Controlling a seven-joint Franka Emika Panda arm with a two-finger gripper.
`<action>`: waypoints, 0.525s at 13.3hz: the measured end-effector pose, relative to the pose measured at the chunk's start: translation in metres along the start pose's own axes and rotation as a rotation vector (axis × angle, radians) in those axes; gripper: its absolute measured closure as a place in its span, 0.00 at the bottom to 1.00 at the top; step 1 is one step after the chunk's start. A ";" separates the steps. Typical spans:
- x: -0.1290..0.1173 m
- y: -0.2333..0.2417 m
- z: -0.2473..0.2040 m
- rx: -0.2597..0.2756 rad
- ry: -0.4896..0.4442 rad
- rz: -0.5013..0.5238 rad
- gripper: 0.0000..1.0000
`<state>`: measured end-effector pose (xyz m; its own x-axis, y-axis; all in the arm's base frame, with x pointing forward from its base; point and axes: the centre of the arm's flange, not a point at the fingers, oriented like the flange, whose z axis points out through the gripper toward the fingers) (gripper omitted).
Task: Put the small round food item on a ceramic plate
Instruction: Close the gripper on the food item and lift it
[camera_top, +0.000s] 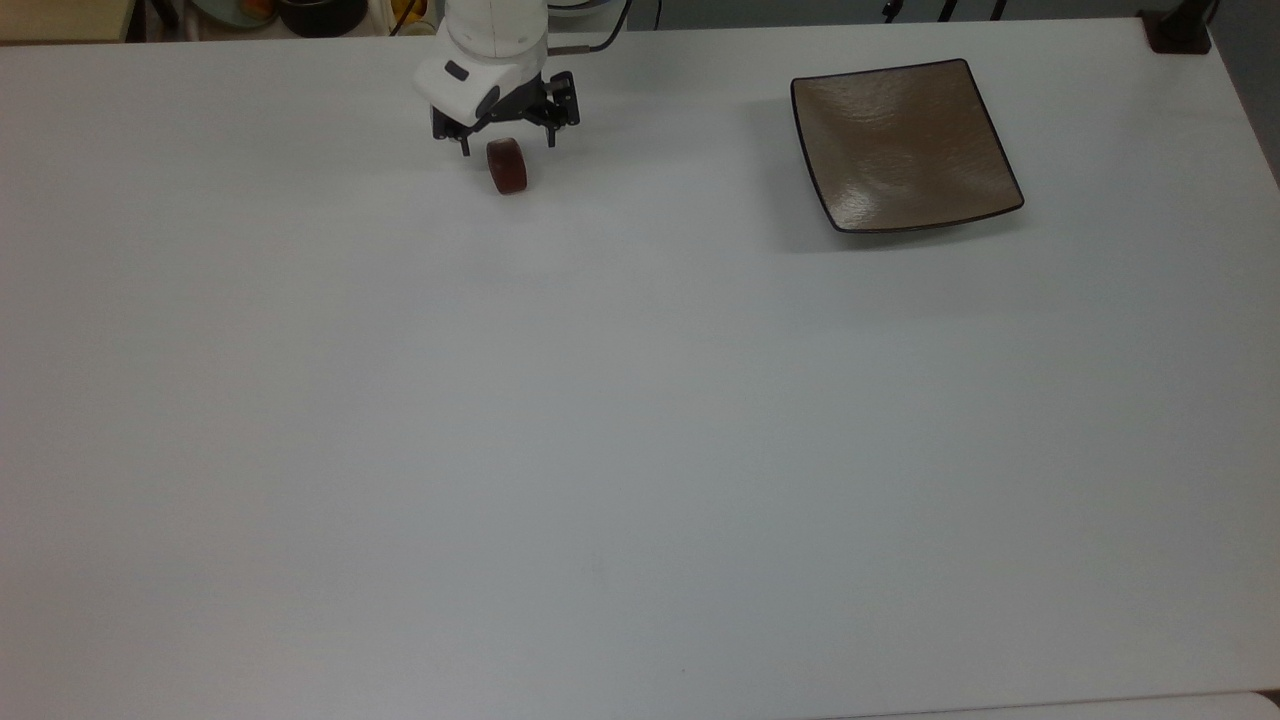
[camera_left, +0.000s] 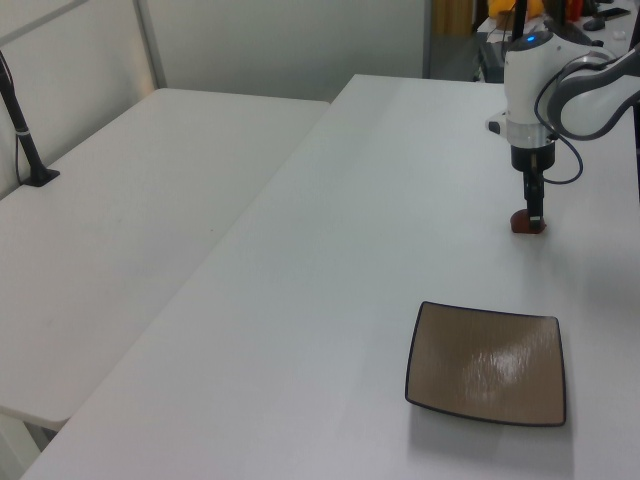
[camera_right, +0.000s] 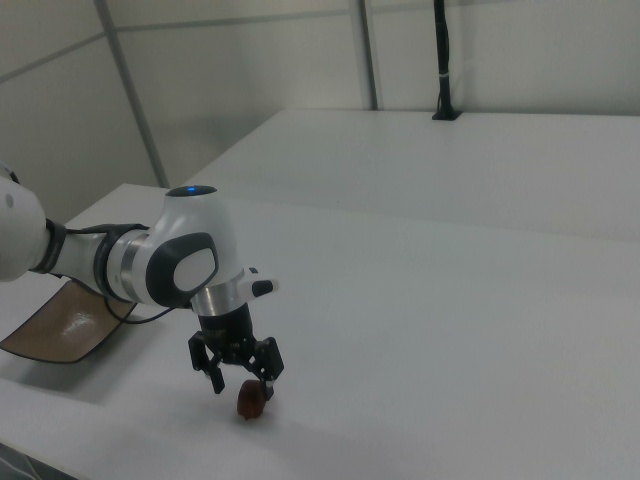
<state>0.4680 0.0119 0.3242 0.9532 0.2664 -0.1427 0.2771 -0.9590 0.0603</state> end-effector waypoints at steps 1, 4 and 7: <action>-0.001 -0.001 0.006 0.002 -0.004 -0.014 0.13; -0.002 0.003 0.010 0.005 -0.010 -0.036 0.28; -0.002 0.006 0.010 0.006 -0.010 -0.039 0.64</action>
<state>0.4662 0.0046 0.3151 0.9404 0.3028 -0.1546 0.3134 -0.9484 0.0484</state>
